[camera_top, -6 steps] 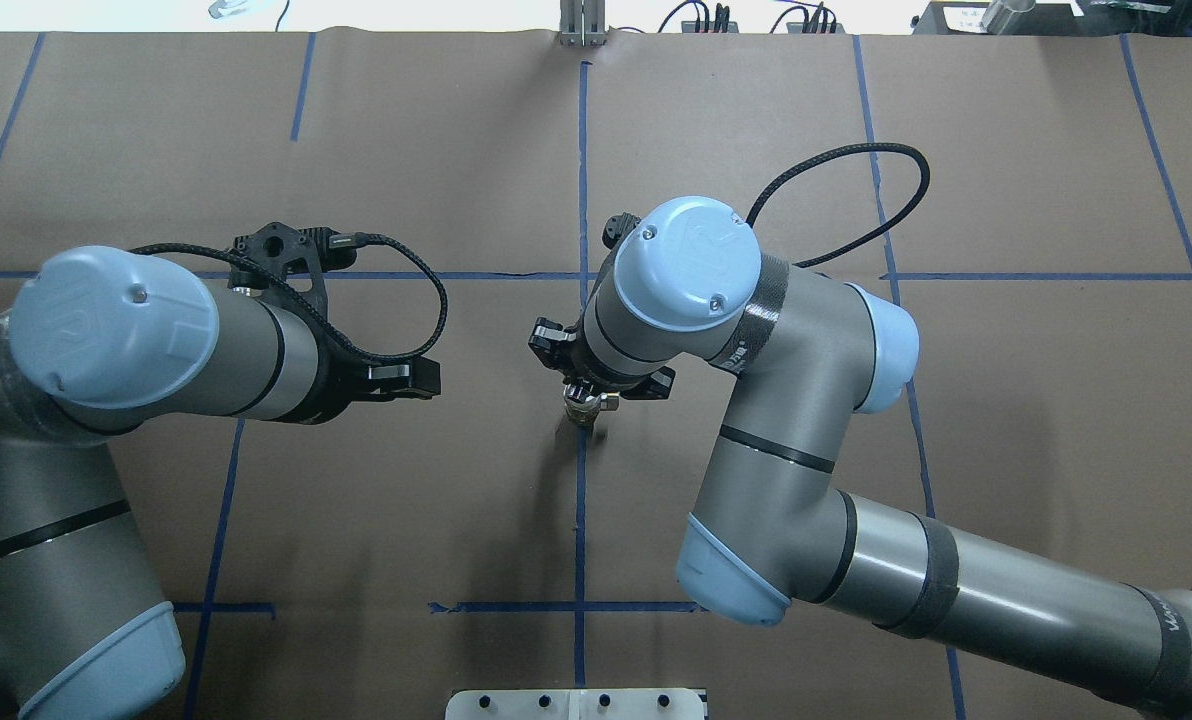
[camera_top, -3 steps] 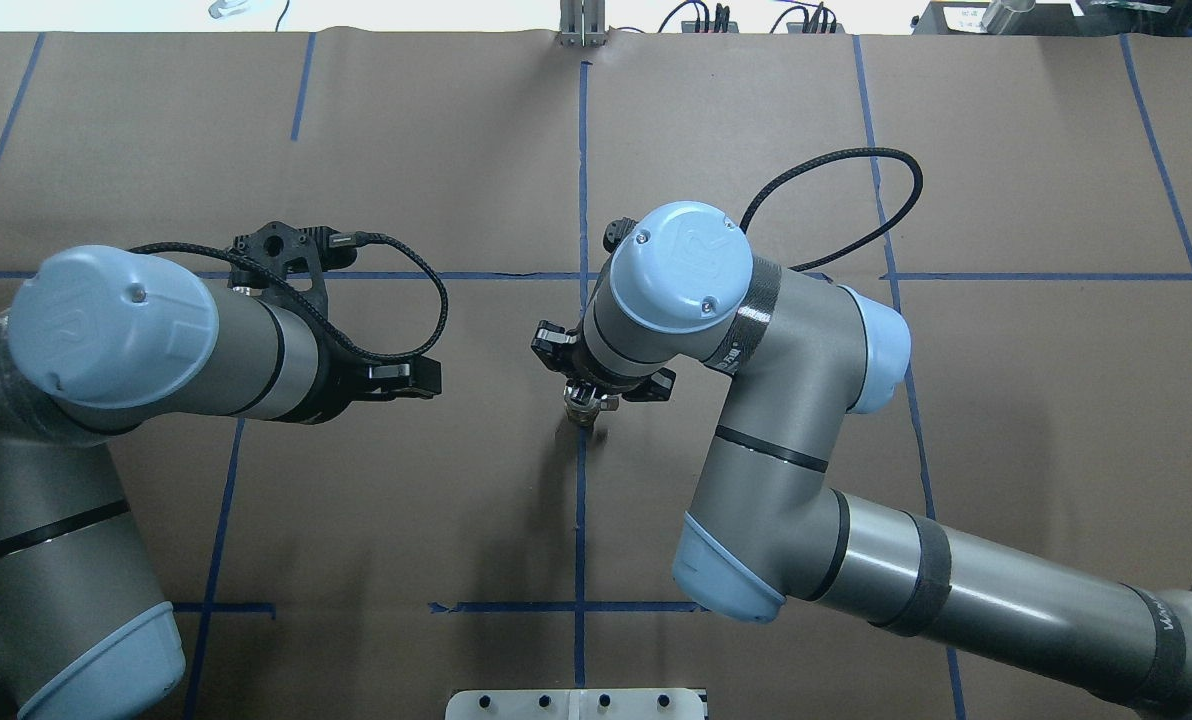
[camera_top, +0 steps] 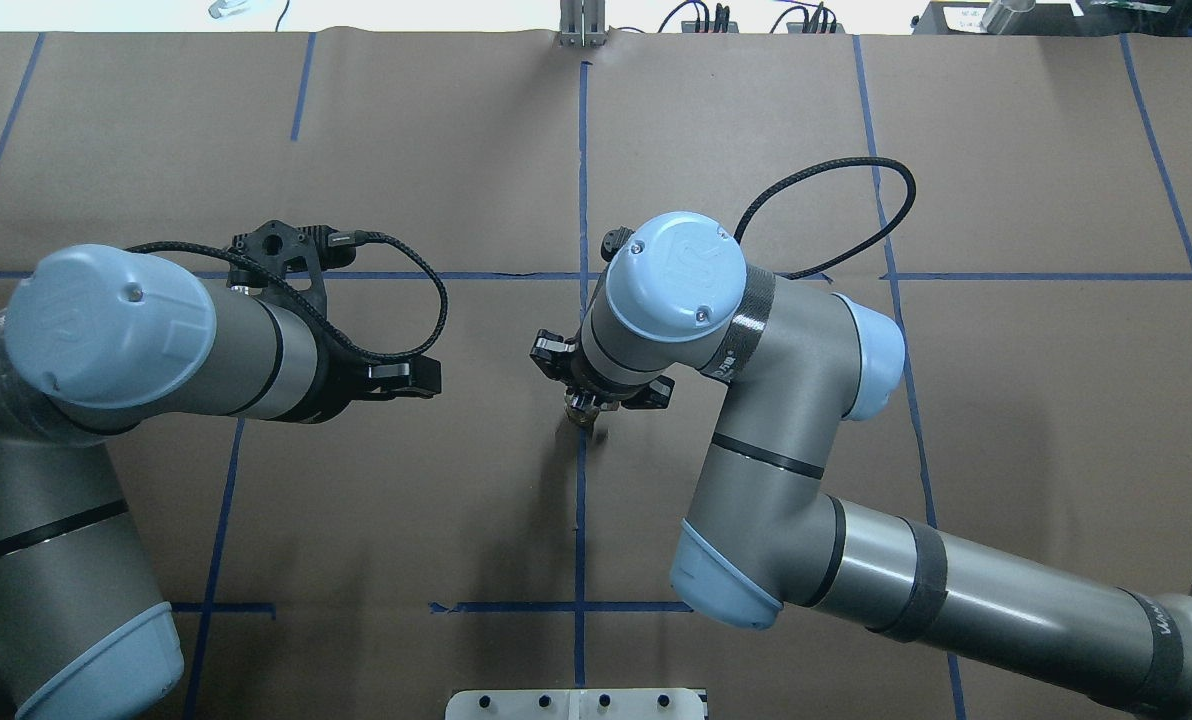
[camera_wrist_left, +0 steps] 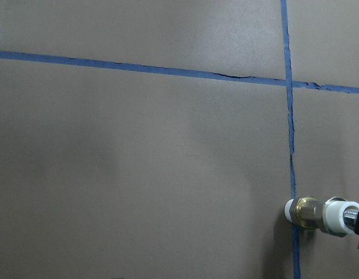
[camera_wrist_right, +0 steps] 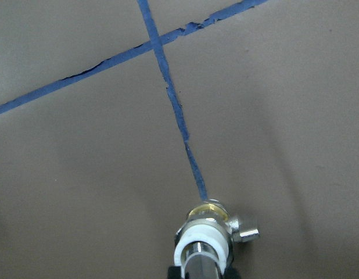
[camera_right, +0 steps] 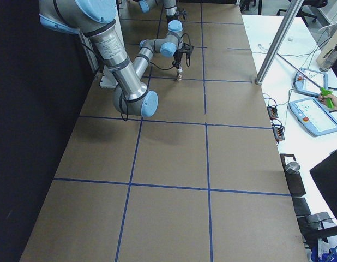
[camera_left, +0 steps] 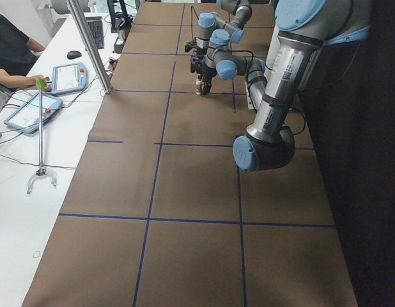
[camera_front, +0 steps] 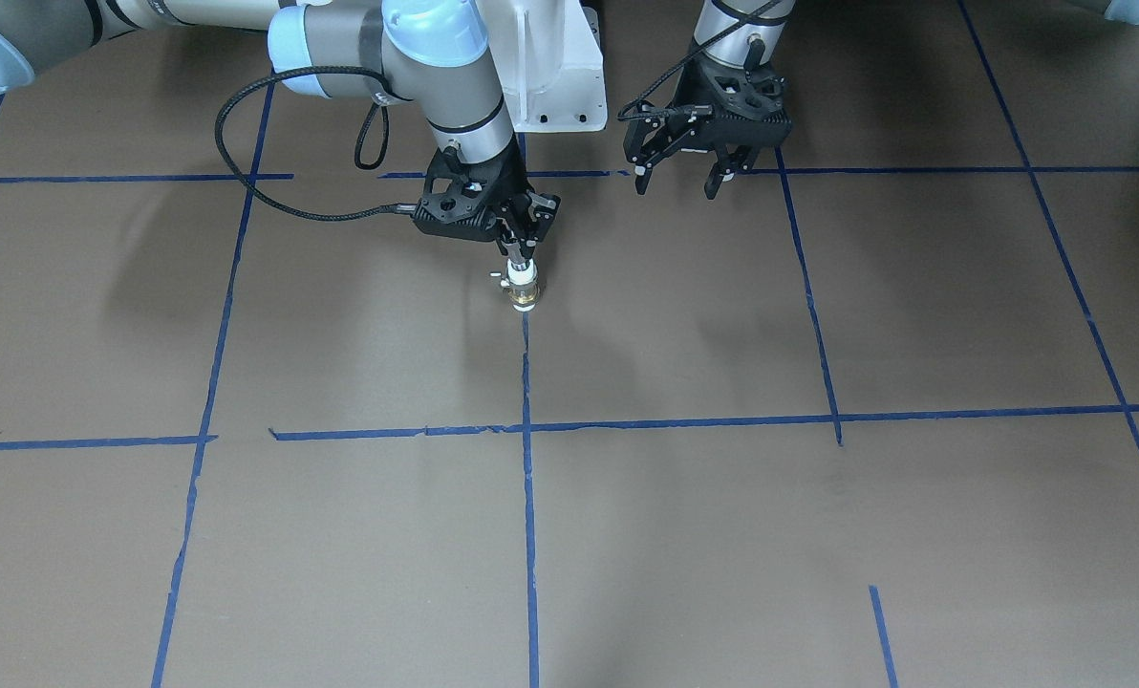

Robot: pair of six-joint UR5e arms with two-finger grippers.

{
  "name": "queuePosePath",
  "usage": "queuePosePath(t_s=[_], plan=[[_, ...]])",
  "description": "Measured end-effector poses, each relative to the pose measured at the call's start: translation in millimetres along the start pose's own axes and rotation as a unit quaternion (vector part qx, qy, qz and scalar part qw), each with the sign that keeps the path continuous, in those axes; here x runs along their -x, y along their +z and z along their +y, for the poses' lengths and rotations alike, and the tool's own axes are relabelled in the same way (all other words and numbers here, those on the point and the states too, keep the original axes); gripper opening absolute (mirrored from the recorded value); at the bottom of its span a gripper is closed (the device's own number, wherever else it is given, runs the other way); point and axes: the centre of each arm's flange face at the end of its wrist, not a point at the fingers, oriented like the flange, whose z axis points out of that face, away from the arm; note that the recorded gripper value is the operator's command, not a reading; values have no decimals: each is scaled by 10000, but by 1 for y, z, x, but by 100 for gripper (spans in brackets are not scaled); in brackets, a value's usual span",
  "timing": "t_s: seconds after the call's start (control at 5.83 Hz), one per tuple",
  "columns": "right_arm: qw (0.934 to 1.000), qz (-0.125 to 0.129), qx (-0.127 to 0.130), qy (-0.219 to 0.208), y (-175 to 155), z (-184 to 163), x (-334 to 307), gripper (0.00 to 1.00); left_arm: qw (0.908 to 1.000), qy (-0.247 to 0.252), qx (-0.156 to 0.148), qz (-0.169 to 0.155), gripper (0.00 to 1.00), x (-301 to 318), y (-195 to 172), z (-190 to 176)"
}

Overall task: Assemble PPR valve and pipe with both arms
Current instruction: 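Press and twist the chrome valve into the white fitting with the right gripper, then open both grippers and withdraw both arms from the assembled part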

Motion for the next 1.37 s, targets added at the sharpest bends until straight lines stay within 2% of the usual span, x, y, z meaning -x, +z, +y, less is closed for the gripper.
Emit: queuePosePath(t_s=[0.17,0.51,0.69,0.86,1.03,1.37], plan=[[10000,-7,3,-7,0,0,1,54,10000,-3,0,-1,90,0,0,0],[10000,-15,4,-1,1,1,6,60,10000,-8,0,-2,90,1,0,0],[10000,-13,9,1,2,0,7,92,10000,-7,1,-5,90,1,0,0],[10000,-29,11,-2,1,1,8,99,10000,-4,2,-7,90,1,0,0],[10000,-91,4,-13,-5,1,9,99,10000,8,2,-19,90,2,1,0],[9992,-394,-68,-29,-48,-5,-13,100,9997,194,15,-164,90,17,7,-2]])
